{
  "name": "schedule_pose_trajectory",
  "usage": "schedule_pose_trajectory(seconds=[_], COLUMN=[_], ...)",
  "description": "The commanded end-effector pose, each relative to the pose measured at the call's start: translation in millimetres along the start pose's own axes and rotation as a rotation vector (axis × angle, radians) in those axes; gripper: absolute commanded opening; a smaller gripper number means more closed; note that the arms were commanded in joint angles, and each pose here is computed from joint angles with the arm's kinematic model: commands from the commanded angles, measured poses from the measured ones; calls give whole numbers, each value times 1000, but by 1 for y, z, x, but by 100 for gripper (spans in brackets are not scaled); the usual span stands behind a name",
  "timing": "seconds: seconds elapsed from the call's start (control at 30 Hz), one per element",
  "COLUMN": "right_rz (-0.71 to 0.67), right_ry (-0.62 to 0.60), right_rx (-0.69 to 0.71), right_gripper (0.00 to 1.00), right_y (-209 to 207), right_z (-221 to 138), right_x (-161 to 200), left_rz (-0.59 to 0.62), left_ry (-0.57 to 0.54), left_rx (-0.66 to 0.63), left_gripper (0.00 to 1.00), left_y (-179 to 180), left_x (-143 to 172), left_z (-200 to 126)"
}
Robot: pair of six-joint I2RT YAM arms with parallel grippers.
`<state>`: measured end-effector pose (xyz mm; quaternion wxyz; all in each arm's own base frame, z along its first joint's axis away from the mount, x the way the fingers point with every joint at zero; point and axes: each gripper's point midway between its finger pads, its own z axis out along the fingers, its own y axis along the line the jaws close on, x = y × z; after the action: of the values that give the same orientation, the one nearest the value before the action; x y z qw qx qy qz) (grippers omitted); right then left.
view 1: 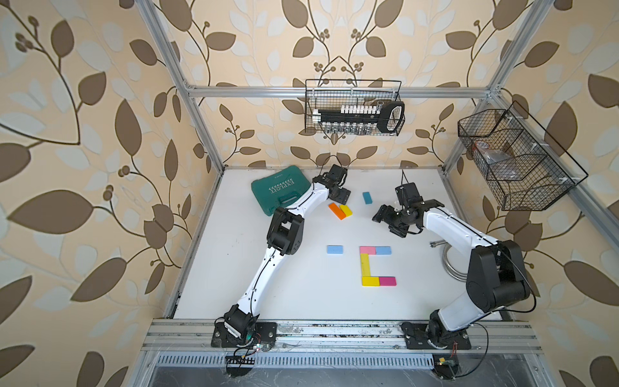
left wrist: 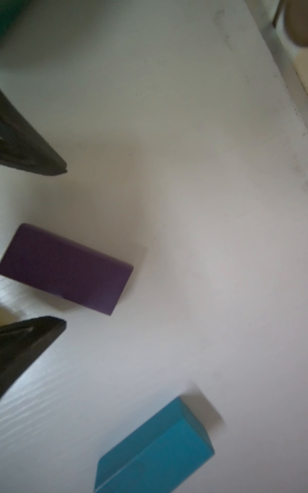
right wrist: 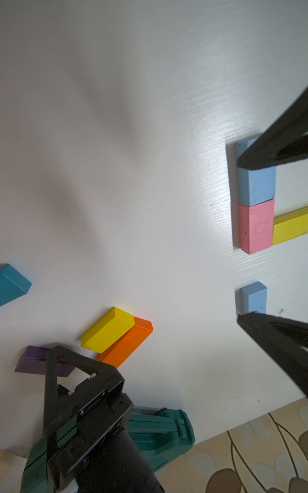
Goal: Assemble the letter c with building blocks
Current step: Pick up the building block from the center of the board.
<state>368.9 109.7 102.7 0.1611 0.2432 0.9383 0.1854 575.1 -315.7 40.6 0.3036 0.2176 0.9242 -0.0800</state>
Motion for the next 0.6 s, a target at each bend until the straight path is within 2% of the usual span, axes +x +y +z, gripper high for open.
schedule_pose_trajectory(seconds=[0.0, 0.3, 0.37, 0.57], right_rz=[-7, -2, -3, -4], right_ry=[3, 4, 1, -4], right_rx=[-10, -4, -5, -8], right_gripper=[83, 83, 83, 83], right_y=[3, 1, 2, 3], right_z=[-3, -5, -7, -11], right_x=[1, 3, 2, 2], left_rz=[26, 15, 13, 2], left_ry=[-48, -27, -22, -12], left_rx=[-11, 12, 19, 24], left_gripper=[81, 65, 59, 48], left_y=[-1, -5, -6, -7], left_x=[-14, -4, -2, -1], left_z=[-1, 10, 12, 9])
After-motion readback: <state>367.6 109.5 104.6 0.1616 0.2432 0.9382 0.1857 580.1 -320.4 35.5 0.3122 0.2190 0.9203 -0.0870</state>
